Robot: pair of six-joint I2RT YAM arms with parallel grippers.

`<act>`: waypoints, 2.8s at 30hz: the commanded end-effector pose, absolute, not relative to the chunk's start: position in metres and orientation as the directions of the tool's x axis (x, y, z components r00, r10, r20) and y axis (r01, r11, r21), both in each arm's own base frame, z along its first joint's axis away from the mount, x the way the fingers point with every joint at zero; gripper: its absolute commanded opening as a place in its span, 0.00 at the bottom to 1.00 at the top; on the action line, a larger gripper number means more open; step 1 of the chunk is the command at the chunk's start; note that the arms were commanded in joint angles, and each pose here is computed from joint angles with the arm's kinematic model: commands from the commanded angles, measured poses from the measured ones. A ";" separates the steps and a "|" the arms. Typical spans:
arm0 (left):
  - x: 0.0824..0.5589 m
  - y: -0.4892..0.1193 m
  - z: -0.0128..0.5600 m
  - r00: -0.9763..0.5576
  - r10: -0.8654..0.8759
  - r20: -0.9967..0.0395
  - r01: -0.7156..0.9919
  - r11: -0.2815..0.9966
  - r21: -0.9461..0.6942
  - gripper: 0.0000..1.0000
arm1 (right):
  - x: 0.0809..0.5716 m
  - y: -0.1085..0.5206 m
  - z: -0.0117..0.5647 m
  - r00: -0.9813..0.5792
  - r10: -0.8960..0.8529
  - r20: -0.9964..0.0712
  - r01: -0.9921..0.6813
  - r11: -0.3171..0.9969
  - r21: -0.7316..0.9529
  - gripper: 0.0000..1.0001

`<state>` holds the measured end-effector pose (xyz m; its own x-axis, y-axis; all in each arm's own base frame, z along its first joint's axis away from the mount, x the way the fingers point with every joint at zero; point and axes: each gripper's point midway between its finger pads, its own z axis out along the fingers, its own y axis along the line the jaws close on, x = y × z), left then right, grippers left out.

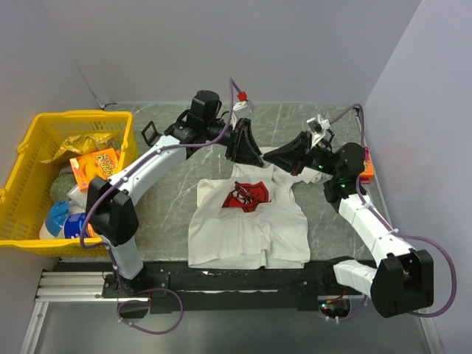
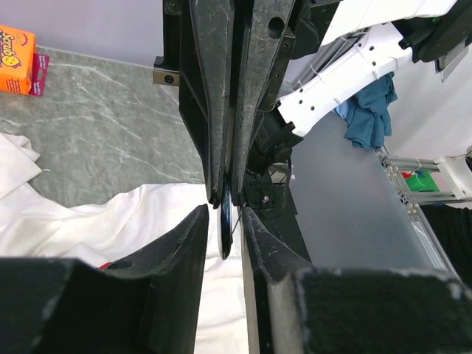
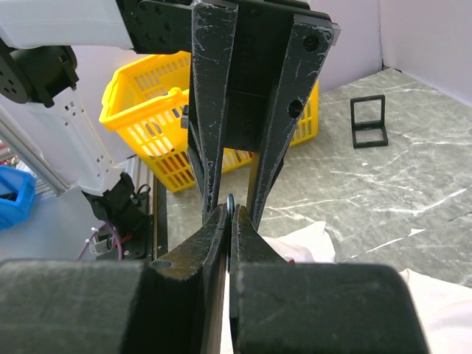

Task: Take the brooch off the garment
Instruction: Close the brooch.

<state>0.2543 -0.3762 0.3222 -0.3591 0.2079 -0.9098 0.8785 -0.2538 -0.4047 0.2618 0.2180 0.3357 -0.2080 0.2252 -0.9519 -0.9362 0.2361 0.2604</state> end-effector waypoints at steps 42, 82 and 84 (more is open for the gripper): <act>0.263 -0.381 0.342 -0.359 0.160 -0.919 0.906 -0.176 -0.385 0.29 | 0.257 0.217 0.343 -0.182 0.229 -0.956 -0.951 0.207 0.231 0.00; 0.264 -0.371 0.316 -0.346 0.237 -0.908 0.921 -0.098 -0.377 0.12 | 0.238 0.216 0.349 -0.149 0.009 -0.989 -0.982 0.113 0.149 0.27; 0.262 -0.370 0.310 -0.302 0.260 -0.917 0.933 -0.114 -0.340 0.12 | 0.235 0.215 0.350 -0.189 -0.018 -0.982 -0.977 0.104 0.186 0.27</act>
<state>0.2585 -0.3803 0.3176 -0.3741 0.2219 -0.9005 0.8979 -0.1561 -0.4115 0.2576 0.2156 0.3345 -0.2364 0.0581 -0.9699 -0.9494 0.1989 0.2433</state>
